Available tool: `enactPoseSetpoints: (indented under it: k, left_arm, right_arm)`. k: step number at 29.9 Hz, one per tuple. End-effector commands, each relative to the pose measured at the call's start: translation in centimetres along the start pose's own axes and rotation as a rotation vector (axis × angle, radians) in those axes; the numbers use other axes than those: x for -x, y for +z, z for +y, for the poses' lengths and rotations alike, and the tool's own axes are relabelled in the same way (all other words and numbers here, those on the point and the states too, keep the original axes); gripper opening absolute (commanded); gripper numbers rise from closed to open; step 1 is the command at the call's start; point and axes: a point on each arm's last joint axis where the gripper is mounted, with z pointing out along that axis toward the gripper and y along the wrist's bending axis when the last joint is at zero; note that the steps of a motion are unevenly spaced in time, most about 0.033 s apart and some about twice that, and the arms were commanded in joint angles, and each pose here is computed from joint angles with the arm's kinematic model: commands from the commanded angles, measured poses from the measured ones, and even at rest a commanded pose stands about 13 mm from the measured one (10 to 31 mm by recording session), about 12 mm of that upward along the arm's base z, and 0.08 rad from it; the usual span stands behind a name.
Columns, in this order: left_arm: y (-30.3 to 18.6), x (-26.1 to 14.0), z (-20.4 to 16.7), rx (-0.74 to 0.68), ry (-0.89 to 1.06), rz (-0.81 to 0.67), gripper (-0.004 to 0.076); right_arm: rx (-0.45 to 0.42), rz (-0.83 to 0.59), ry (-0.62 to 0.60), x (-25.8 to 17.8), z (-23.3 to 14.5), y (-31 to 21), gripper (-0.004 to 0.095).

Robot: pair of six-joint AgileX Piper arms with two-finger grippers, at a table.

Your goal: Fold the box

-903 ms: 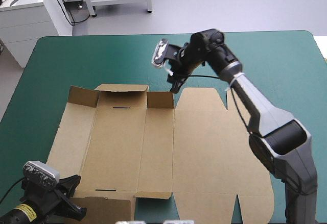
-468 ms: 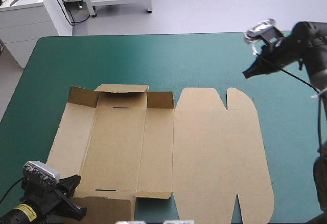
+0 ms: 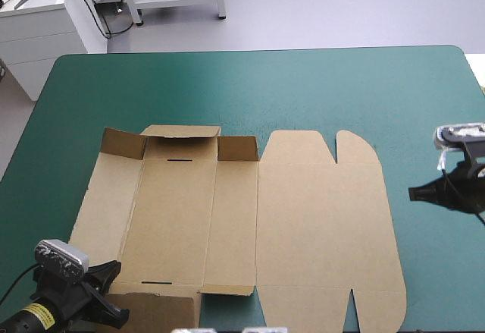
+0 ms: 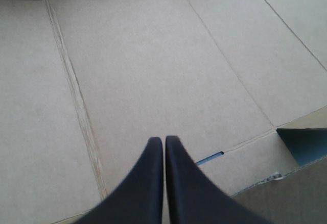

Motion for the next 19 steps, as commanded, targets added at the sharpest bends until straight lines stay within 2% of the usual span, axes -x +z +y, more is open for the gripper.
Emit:
enactPoseSetpoints:
  k: [1,5,11,19]
  left_arm:
    - [-0.1,1.2,-0.2,-0.023,-0.037,-0.025,-0.0008]
    - [-0.4,2.5,-0.3,-0.047,-0.044,0.063,-0.0008]
    - [-0.6,7.5,-0.1,-0.044,-0.045,0.043,-0.0008]
    - [4.1,11.3,0.8,-0.034,-0.104,0.158,-0.0008]
  right_arm:
    - [-0.017,-0.093,0.028,-2.2,0.9,-1.2,-0.0017]
    - [-0.017,-0.107,0.043,-5.1,1.8,-0.6,-0.0017]
    - [-0.014,-0.097,0.049,-7.3,2.3,0.5,-0.0017]
    - [0.037,-0.09,0.04,-7.6,2.7,0.9,-0.0018]
